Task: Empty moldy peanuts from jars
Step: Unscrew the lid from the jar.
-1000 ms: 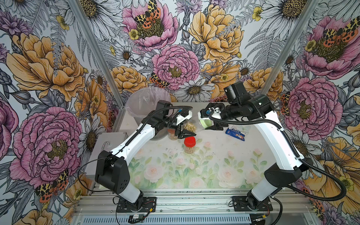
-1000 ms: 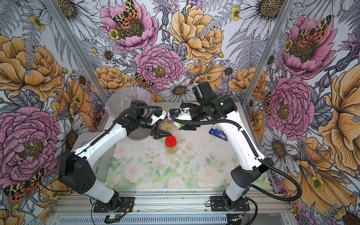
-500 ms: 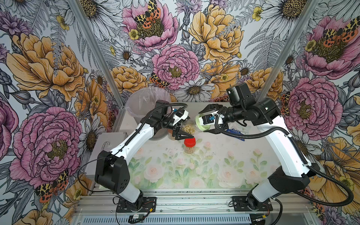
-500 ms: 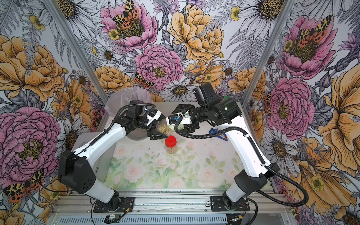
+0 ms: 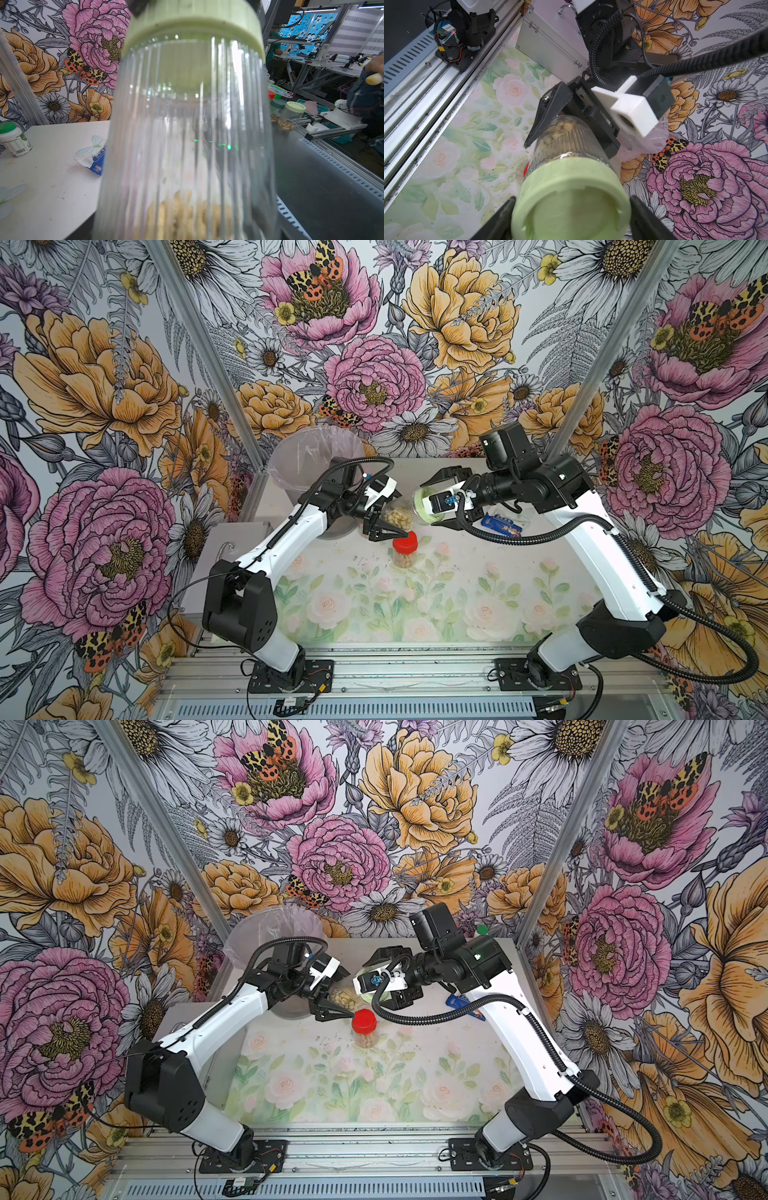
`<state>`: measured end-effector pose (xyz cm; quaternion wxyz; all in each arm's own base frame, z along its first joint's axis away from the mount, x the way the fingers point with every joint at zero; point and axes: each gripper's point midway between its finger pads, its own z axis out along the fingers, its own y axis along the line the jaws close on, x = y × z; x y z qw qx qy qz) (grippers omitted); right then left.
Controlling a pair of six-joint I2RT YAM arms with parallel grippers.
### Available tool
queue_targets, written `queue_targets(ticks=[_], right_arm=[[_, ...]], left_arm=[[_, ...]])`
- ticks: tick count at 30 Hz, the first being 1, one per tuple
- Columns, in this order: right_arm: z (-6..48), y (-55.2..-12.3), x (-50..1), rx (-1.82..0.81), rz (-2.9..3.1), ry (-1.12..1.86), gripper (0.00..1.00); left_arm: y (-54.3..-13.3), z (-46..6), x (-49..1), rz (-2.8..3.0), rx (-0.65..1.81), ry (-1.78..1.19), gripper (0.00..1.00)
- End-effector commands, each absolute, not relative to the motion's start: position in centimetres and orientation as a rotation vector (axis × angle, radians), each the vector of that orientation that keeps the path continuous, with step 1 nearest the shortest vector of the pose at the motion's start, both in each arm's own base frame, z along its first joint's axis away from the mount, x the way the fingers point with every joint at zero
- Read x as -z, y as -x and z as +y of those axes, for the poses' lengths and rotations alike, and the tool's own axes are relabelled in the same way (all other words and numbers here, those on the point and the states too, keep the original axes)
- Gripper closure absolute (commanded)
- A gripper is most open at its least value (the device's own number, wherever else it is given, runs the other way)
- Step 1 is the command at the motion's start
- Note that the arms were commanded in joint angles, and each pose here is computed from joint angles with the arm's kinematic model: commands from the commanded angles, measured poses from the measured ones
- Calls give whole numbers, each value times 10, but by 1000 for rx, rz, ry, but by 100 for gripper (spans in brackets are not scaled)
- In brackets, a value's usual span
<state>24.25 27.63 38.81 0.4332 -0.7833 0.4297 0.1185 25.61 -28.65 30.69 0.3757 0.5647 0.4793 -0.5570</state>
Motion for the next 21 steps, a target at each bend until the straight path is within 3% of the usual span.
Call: queue_targets(ticks=[1, 21], right_arm=[[274, -219, -395, -386, 1011, 1956, 30], [275, -218, -413, -434, 967, 1900, 30]], left_arm=[[-255, -277, -317, 1200, 1450, -1423, 100], [-259, -276, -316, 1215, 1438, -1417, 100]])
